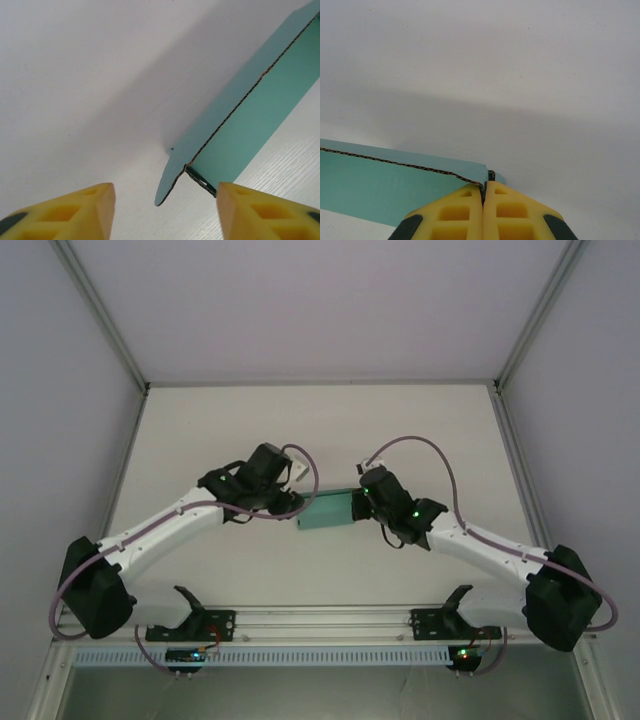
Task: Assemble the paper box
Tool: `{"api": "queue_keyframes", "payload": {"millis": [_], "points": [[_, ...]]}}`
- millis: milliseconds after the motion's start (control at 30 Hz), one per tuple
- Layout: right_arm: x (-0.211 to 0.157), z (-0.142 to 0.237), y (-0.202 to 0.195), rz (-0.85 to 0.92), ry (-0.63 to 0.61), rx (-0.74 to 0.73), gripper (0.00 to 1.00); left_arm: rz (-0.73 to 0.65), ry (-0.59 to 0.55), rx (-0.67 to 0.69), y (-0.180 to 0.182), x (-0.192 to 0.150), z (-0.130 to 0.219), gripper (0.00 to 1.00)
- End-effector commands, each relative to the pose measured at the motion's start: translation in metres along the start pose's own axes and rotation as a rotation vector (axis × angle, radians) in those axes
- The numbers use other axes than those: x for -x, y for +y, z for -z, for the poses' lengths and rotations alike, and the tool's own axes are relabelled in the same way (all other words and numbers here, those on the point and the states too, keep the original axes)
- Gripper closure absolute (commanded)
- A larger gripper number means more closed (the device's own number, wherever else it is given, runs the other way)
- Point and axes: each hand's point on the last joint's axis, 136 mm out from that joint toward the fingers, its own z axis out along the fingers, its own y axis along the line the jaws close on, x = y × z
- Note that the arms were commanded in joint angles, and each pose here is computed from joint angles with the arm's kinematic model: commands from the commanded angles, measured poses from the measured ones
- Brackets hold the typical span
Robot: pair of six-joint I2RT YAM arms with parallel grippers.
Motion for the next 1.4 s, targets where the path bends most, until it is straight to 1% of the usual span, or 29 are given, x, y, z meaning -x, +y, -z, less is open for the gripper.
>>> {"api": "queue_keyframes", "payload": {"millis": [0,100,200,300,400,500,533,567,733,833,867,967,1033,1100,1167,1267,1367], "points": [[-0.014,-0.002,-0.007,0.001,0.073,-0.054,1.00,0.046,0.027,0.019,0.006,-0.002,-0.008,0.56],[-0.014,-0.003,-0.005,0.002,0.084,-0.049,1.00,0.051,0.028,0.003,0.005,0.003,-0.013,0.70],[-0.016,-0.003,-0.005,-0.007,0.095,-0.050,1.00,0.041,0.027,-0.038,-0.002,0.003,-0.014,0.71],[-0.017,-0.004,-0.004,-0.007,0.105,-0.045,1.00,0.036,0.022,-0.034,-0.001,0.001,-0.016,0.71],[-0.017,-0.004,-0.001,-0.002,0.114,-0.038,1.00,0.050,0.027,-0.028,0.000,0.001,-0.019,0.76],[-0.017,-0.004,-0.001,0.001,0.115,-0.038,1.00,0.072,0.050,-0.038,-0.001,-0.002,-0.025,0.88],[-0.017,-0.004,0.000,0.004,0.115,-0.037,1.00,0.081,0.055,-0.038,-0.001,-0.003,-0.028,0.96],[-0.018,-0.005,0.000,0.005,0.117,-0.037,1.00,0.099,0.064,-0.038,-0.001,-0.004,-0.030,1.00],[-0.024,-0.005,-0.001,0.024,0.125,-0.057,1.00,0.191,0.085,-0.074,-0.006,-0.004,-0.028,1.00],[-0.026,-0.005,-0.002,0.040,0.130,-0.077,1.00,0.279,0.103,-0.116,-0.009,-0.001,-0.020,1.00],[-0.028,-0.004,-0.003,0.048,0.135,-0.087,1.00,0.329,0.121,-0.133,-0.009,-0.002,-0.019,1.00],[-0.029,-0.003,-0.001,0.064,0.137,-0.096,1.00,0.475,0.200,-0.264,-0.019,-0.003,-0.018,1.00],[-0.029,-0.004,0.002,0.069,0.137,-0.092,1.00,0.546,0.249,-0.310,-0.020,-0.003,-0.018,1.00],[-0.031,-0.005,0.002,0.077,0.142,-0.102,1.00,0.597,0.270,-0.361,-0.020,0.001,-0.018,1.00],[-0.031,-0.005,0.002,0.082,0.144,-0.108,1.00,0.626,0.302,-0.378,-0.020,0.000,-0.019,1.00],[-0.030,-0.004,0.004,0.073,0.129,-0.109,1.00,0.654,0.302,-0.369,-0.019,-0.003,-0.025,1.00],[-0.030,-0.004,0.007,0.070,0.114,-0.100,1.00,0.671,0.311,-0.332,-0.018,-0.018,-0.038,1.00]]}}
